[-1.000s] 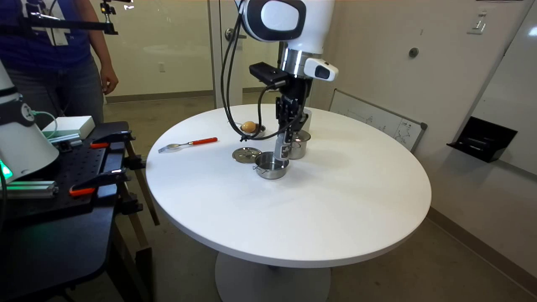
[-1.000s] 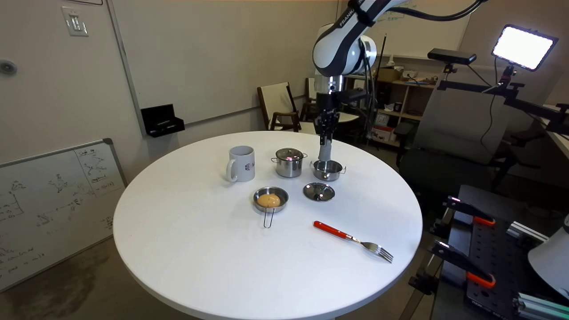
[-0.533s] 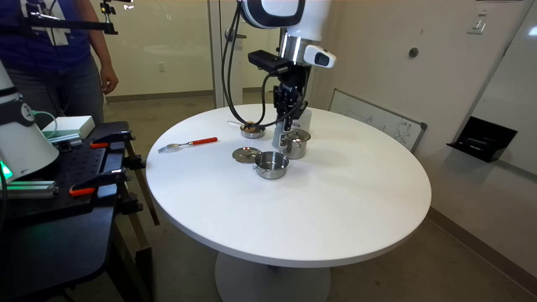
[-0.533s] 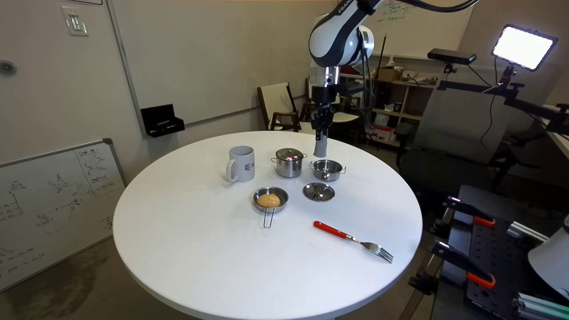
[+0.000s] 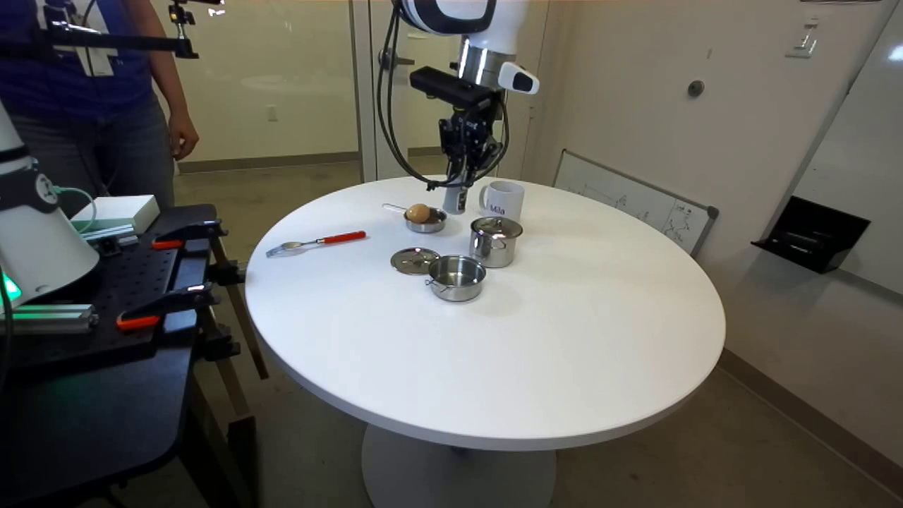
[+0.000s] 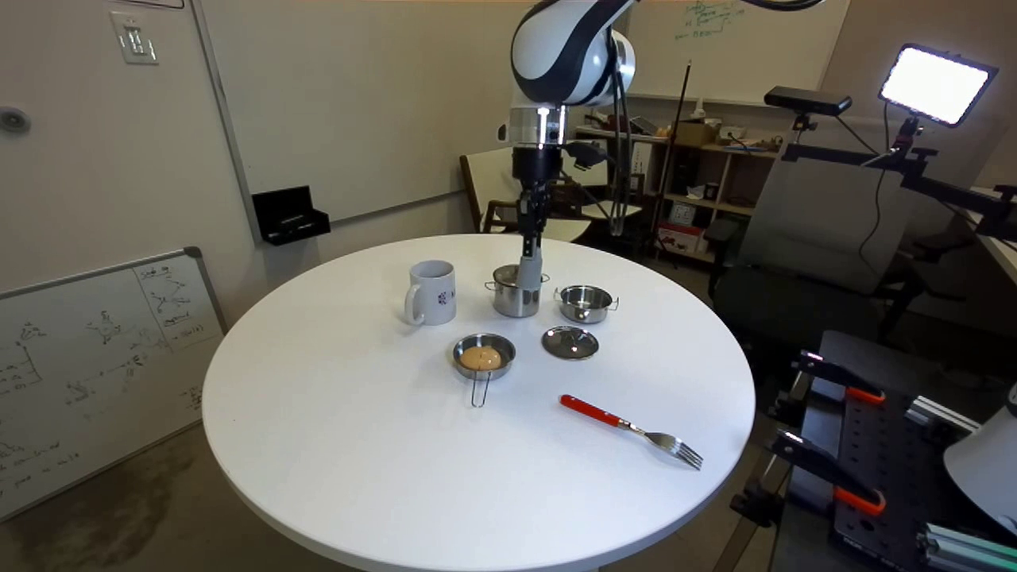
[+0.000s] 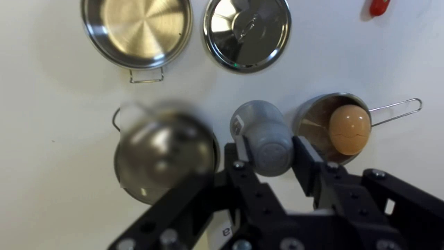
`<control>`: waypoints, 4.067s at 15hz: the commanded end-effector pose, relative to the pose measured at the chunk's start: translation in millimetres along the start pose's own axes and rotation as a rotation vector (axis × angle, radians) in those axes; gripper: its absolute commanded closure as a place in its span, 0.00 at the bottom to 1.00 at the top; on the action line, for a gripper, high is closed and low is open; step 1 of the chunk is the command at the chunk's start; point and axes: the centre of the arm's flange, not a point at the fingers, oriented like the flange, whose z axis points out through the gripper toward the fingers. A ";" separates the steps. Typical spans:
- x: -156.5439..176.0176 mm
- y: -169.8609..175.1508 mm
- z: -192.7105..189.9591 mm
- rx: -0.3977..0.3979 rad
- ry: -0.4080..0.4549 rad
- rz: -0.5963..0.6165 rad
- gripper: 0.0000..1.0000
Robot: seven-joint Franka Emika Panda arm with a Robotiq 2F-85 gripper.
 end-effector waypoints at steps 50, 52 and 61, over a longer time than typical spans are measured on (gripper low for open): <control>64.2 -10.5 118.2 0.457 -0.446 -0.375 0.89; 66.8 -11.8 119.1 0.458 -0.450 -0.378 0.79; 71.1 -12.5 129.7 0.474 -0.475 -0.368 0.90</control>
